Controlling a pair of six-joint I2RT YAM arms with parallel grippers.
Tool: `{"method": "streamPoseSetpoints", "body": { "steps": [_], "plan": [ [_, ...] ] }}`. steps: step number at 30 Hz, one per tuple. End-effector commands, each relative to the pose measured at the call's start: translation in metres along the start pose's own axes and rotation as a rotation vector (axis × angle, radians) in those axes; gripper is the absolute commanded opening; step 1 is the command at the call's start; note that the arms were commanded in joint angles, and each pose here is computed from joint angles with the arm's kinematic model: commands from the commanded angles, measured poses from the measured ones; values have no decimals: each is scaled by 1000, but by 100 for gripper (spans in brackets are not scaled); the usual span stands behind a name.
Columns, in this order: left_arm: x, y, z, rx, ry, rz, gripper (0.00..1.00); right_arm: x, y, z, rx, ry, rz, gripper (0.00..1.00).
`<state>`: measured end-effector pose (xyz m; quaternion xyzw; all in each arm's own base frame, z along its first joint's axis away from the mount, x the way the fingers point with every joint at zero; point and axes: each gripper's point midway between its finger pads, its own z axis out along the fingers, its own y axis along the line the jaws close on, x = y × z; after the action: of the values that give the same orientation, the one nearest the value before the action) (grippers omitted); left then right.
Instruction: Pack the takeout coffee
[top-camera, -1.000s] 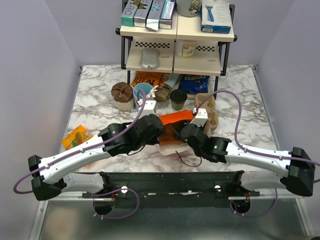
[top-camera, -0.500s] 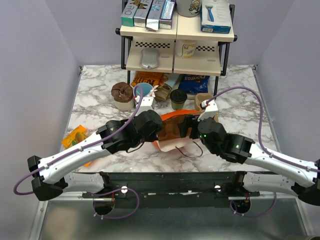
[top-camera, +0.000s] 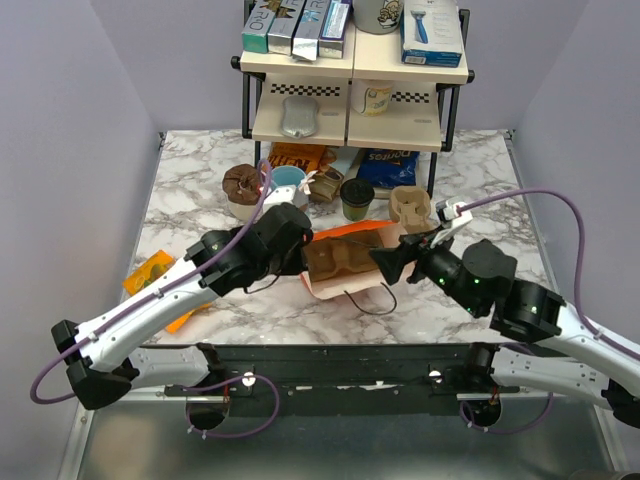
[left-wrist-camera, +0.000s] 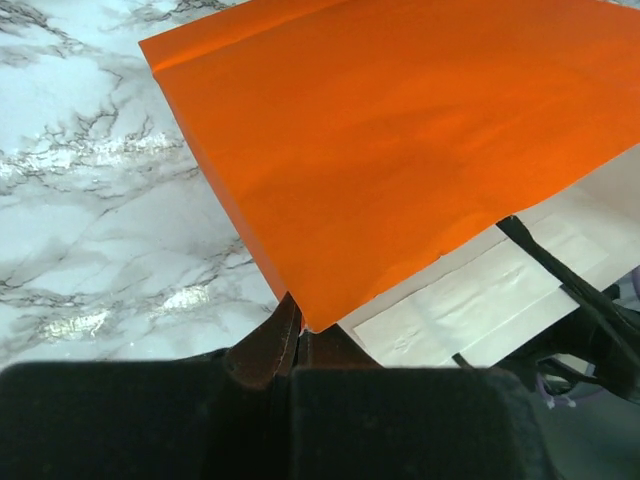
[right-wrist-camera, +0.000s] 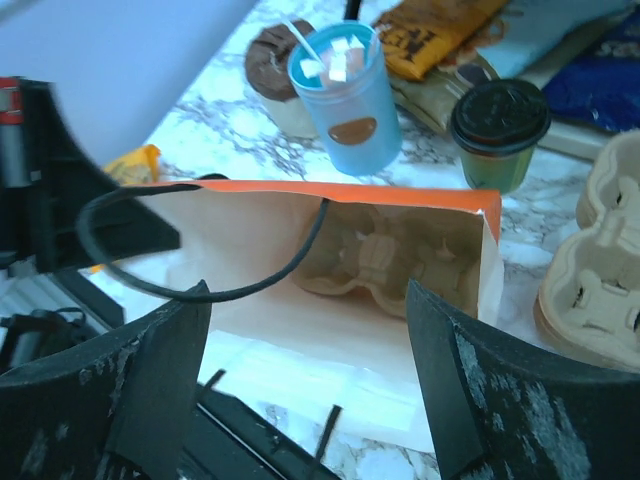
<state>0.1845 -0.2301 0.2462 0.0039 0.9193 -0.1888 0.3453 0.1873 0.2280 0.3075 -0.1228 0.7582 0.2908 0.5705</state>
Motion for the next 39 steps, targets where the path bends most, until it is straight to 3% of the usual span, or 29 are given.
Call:
{"method": "streamPoseSetpoints", "body": {
  "steps": [1,8,15,21,23,24,29,34,38,39],
  "plan": [
    [-6,-18,-26,152,116,-36,0,-38,17,-25,-123,-84,-25,88],
    [-36,-25,-56,195,190,-63,0,-48,5,-37,-72,-89,-4,91],
    [-12,-13,-21,204,431,-174,0,-38,-16,-36,57,-43,18,92],
    [-24,6,3,147,419,-202,5,-29,-18,-28,84,22,-58,94],
    [-36,6,4,132,392,-184,6,-29,-6,-24,26,44,-104,94],
    [-36,7,11,117,408,-178,6,-24,11,-22,-83,76,-185,94],
    [-45,5,14,110,405,-156,15,-32,32,-6,-152,59,-223,95],
    [-59,0,13,120,369,-134,16,-13,79,-2,-413,150,-313,95],
    [-58,0,17,121,378,-120,20,-5,46,20,-192,207,-353,97],
    [-60,-1,15,126,368,-120,30,-4,35,25,-129,207,-373,98]
  ]
}}
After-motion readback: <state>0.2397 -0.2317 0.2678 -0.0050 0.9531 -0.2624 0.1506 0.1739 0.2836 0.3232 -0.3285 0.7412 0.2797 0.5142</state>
